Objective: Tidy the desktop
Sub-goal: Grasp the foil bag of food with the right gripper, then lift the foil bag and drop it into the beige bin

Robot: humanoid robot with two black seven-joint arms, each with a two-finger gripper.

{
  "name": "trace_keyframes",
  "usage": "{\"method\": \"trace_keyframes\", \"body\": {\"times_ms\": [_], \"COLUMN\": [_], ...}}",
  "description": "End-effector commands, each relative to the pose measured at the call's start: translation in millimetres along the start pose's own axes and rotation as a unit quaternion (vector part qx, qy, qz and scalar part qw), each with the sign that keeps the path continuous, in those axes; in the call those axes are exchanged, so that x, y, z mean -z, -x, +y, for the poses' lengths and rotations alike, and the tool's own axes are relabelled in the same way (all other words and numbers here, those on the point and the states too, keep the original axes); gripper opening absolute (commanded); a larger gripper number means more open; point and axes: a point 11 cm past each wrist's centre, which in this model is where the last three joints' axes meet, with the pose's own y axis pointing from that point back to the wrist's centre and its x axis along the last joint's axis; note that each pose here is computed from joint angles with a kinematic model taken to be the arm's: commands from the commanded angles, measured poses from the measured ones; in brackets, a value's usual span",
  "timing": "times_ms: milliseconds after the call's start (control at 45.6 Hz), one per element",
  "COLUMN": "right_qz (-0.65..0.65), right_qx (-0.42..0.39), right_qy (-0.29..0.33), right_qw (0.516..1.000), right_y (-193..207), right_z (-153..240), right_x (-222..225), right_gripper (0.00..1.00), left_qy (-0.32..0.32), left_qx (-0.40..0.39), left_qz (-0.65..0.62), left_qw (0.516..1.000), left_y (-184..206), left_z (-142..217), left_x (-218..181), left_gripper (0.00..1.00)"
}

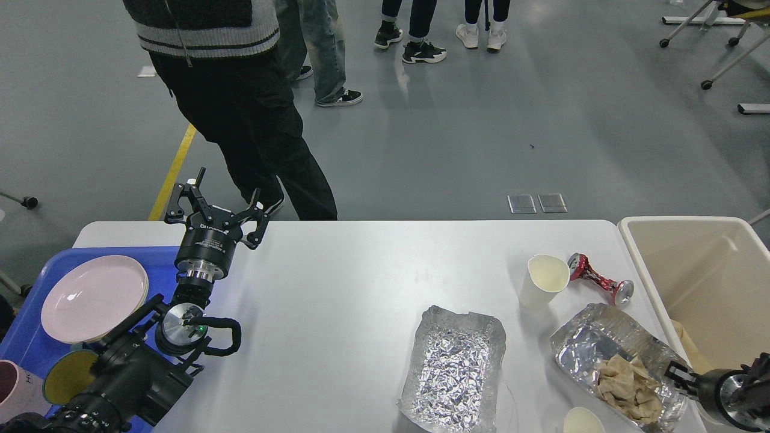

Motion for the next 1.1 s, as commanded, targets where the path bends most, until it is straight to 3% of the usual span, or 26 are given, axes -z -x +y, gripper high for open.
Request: {"method": "trace_keyframes", "body": {"times_ms": [0, 482, 1074], "right_qz": [0.000, -0.003, -0.066], "right_qx": [-0.002, -0.016, -0.053], "right_qy": [0.000, -0.002, -0.046], "right_qw": [1.000, 1.000, 0.995], "right_y": [0, -8, -72], "right_z": [0, 2, 53], "right_x": [1, 1, 12], "right_gripper": [0.00, 0.00, 0.00], "left_qy": [0.000, 0.000, -0.001], "left_qx": [0.000, 0.000, 0.000], "left_qz": [0.001, 0.001, 0.000], "left_qw": [1.000, 1.000, 1.000], "left_y": [0, 0, 0], "left_z": [0, 0, 0], "left_x": [0, 0, 1], "left_gripper": [0.96, 0.96, 0.96]}}
